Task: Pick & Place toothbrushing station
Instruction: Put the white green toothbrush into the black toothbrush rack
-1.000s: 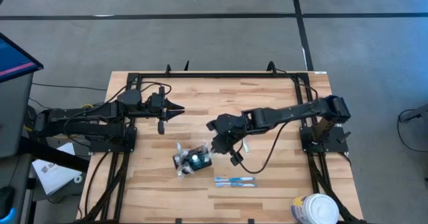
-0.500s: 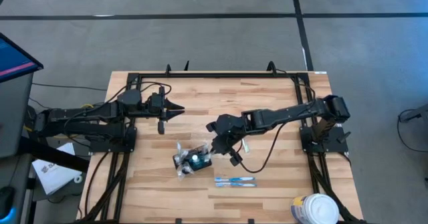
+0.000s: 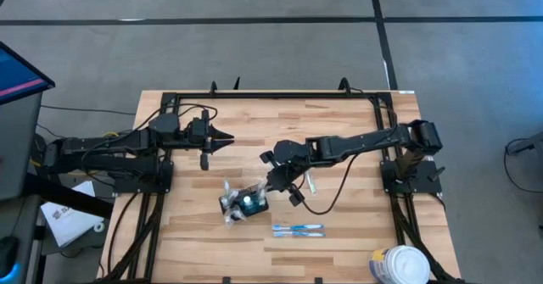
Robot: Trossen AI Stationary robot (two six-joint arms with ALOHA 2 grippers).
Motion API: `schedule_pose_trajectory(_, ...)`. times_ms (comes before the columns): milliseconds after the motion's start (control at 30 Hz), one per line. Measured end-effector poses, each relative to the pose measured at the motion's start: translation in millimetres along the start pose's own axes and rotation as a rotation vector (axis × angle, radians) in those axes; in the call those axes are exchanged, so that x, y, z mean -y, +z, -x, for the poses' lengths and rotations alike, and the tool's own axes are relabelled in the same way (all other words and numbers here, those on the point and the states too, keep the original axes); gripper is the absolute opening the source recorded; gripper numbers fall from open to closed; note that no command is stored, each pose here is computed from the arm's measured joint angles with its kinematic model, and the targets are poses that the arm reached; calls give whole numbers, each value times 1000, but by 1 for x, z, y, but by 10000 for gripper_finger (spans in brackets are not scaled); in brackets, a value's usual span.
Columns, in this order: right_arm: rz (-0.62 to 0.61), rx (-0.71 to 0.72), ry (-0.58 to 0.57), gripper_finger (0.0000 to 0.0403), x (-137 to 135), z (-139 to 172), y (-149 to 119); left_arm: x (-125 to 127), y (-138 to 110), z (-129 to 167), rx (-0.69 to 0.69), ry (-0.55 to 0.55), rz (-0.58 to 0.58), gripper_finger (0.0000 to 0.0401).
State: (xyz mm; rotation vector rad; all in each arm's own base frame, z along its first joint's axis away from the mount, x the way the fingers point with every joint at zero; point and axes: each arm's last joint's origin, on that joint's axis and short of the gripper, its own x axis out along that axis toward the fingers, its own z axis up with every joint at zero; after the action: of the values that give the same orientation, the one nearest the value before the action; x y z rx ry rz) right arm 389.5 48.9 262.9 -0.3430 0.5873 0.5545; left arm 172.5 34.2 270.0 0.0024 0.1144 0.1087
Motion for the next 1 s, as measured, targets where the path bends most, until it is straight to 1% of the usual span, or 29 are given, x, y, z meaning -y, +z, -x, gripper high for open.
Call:
schedule_pose_trajectory(233,-3,12,16,0,5,-10,-5,0,0,0,0,0,0,53)
schedule_pose_trajectory(300,-25,-20,40,0,4,-13,-11,0,0,0,0,0,0,53)
schedule_pose_trajectory(400,-24,-2,41,0,5,-14,-9,0,0,0,0,0,0,53)
schedule_pose_trajectory(567,-49,14,101,0,4,-14,-11,0,0,0,0,0,0,53)
schedule_pose_trajectory(733,-150,33,146,2,10,-11,-14,0,0,0,0,0,0,53)
schedule_pose_trajectory(800,-154,41,158,12,13,-10,-15,0,0,0,0,0,0,53)
schedule_pose_trajectory(900,-164,49,183,39,15,-5,-16,0,0,0,0,0,0,53)
schedule_pose_trajectory(1000,-171,45,181,63,17,-3,-17,0,0,0,0,0,0,53)
